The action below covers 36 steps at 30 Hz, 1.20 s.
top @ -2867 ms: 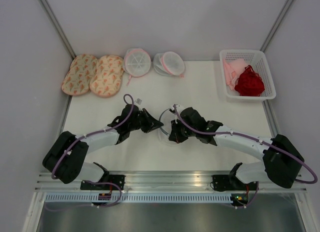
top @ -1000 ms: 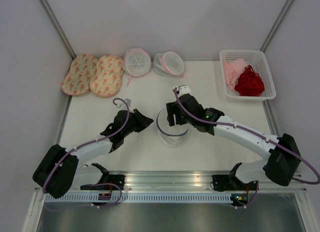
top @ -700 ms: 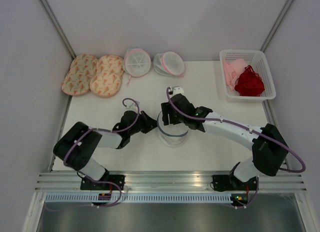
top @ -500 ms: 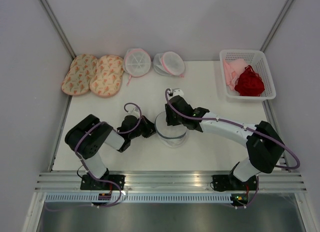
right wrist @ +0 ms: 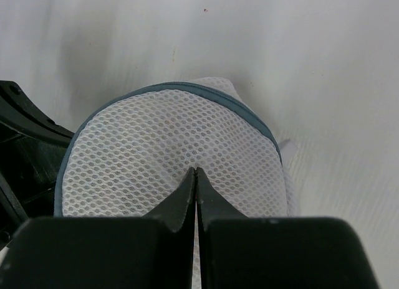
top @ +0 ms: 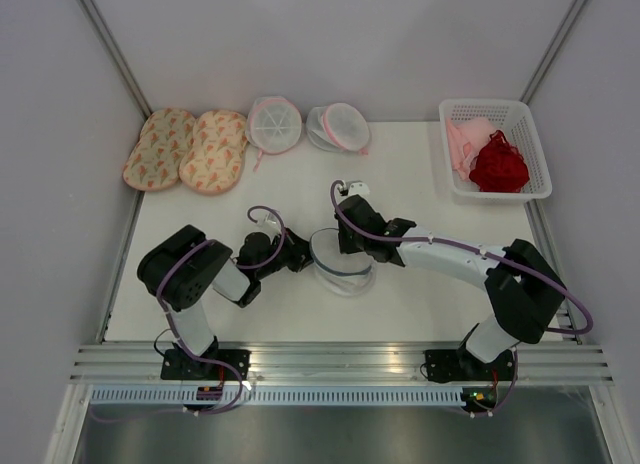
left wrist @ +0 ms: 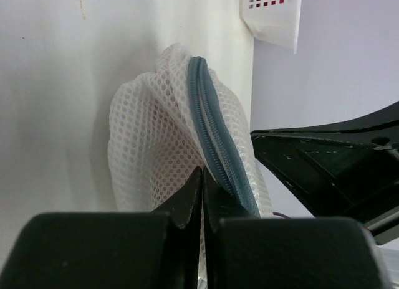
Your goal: Unzip the laundry bag and remove the bra
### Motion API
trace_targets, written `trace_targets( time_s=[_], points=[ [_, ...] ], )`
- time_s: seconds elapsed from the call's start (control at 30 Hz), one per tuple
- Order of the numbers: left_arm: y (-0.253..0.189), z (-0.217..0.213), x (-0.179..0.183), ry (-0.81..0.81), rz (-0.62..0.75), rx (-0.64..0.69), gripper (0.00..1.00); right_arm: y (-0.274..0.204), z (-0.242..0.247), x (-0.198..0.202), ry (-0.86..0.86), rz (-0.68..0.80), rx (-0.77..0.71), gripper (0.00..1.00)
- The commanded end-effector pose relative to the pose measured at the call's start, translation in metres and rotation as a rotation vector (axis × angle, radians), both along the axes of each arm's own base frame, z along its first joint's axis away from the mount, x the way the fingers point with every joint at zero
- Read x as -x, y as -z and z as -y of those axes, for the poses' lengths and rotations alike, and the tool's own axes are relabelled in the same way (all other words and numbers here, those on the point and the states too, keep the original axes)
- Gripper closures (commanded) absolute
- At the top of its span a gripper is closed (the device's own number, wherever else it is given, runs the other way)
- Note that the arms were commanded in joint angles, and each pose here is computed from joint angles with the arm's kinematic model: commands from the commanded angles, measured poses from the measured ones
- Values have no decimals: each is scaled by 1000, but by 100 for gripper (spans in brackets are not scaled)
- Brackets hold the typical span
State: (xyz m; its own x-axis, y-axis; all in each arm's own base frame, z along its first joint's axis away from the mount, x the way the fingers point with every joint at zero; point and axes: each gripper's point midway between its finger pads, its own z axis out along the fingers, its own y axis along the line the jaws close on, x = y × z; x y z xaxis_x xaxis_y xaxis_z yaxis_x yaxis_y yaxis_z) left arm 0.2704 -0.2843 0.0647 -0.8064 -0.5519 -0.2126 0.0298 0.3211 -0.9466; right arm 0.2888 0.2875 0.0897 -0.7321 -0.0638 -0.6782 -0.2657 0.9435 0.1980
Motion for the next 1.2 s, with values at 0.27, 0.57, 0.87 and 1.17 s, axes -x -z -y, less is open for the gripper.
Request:
trace_targets(
  time_s=[0.27, 0.57, 0.87, 1.17],
  points=[
    [-60, 8, 1, 25, 140, 217, 98, 22, 22, -5, 118, -2, 91, 100],
    [-62, 5, 6, 30, 146, 191, 98, -24, 101, -20, 438, 186, 319, 100],
    [-69, 5, 5, 33, 161, 194, 98, -64, 147, -10, 611, 309, 358, 99],
    [-76, 0, -27, -35, 202, -70, 98, -65, 51, 1, 135, 190, -66, 51]
  ],
)
